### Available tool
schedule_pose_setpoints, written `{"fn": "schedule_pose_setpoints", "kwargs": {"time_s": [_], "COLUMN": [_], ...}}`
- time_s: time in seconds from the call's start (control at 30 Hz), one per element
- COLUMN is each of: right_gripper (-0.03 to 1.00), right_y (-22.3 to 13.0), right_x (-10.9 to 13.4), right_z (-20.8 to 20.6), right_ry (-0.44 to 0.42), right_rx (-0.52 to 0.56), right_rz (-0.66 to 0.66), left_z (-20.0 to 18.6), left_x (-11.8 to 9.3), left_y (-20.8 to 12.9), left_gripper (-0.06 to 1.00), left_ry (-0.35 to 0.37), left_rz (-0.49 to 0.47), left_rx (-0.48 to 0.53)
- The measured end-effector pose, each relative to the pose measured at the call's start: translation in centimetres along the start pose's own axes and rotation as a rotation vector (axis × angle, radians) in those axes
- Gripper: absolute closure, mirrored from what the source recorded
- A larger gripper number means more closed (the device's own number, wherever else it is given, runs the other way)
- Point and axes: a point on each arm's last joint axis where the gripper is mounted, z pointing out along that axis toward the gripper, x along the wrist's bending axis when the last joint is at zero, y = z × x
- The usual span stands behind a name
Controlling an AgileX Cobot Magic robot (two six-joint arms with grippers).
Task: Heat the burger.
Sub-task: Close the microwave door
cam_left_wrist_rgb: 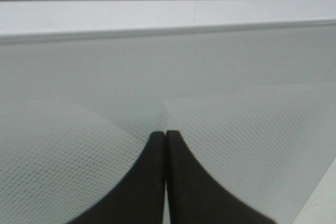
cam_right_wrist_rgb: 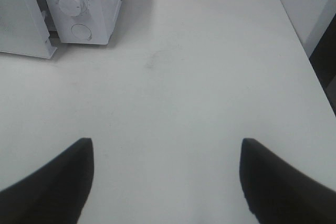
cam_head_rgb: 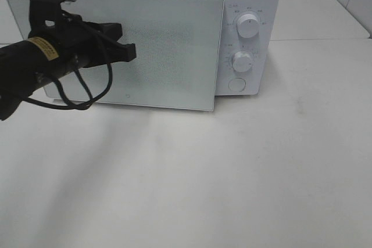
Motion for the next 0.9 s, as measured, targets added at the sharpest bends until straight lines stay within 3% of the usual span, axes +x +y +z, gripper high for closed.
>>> {"fn": "schedule_pose_setpoints", "kwargs": {"time_s": [0.37,0.67,0.9], "right_gripper": [0.22,0.22,0.22], "right_y": [0.0,0.0,0.0], "right_x": [0.0,0.0,0.0], "right_z": [0.0,0.0,0.0], "right_ry": [0.000,0.000,0.000], "right_rx": [0.000,0.000,0.000], "right_rz": [0.000,0.000,0.000], "left_z": [3.4,5.5,6.7], "left_x": [-3.5,-7.1,-7.7], "left_y": [0.2,0.5,0.9], "left_gripper": [0.94,0.94,0.94], "left_ry": [-0.016,-0.032,-0.033], "left_rz": [-0.060,-0.017,-0.009], "left_rx": [0.014,0.011,0.023]}}
